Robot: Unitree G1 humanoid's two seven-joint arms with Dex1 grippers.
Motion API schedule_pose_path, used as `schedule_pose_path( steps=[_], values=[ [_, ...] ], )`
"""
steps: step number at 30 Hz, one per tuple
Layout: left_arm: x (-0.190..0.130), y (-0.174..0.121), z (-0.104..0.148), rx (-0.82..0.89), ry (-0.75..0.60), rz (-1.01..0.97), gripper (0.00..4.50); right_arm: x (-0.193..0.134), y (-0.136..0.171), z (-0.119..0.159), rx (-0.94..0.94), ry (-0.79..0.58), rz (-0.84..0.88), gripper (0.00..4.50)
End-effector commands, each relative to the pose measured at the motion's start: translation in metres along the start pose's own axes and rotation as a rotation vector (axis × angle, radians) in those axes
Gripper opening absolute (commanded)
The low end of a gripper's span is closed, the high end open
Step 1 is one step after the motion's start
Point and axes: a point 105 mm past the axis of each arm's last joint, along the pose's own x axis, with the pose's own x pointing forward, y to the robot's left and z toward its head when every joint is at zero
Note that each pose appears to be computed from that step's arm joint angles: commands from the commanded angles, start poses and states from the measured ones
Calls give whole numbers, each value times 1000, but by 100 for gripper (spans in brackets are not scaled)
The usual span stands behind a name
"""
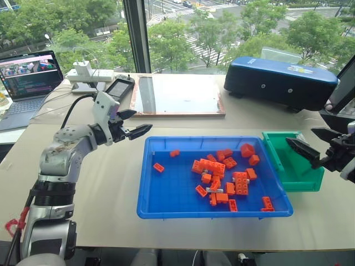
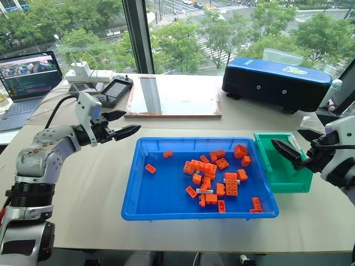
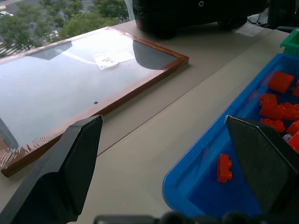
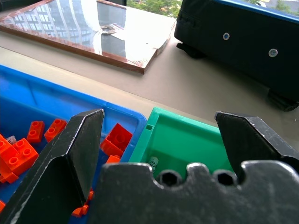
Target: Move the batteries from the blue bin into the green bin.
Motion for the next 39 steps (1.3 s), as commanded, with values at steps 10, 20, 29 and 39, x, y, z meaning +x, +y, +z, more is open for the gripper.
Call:
schedule_pose_path(
  steps=[10,20,29,39],
  values=[
    [-26,-82,32,107,191,-671,450,14,87,30,-250,147,450,444],
    [-31,-104,25,197,277,-792,450,23,132,-19,-317,422,669,444],
    [-21,-102,-4,200,294,-690,450,56,101,-13,43,318,318,444],
    [-18,-97,-6,204,299,-670,450,30,106,-42,92,541,167,444]
  ],
)
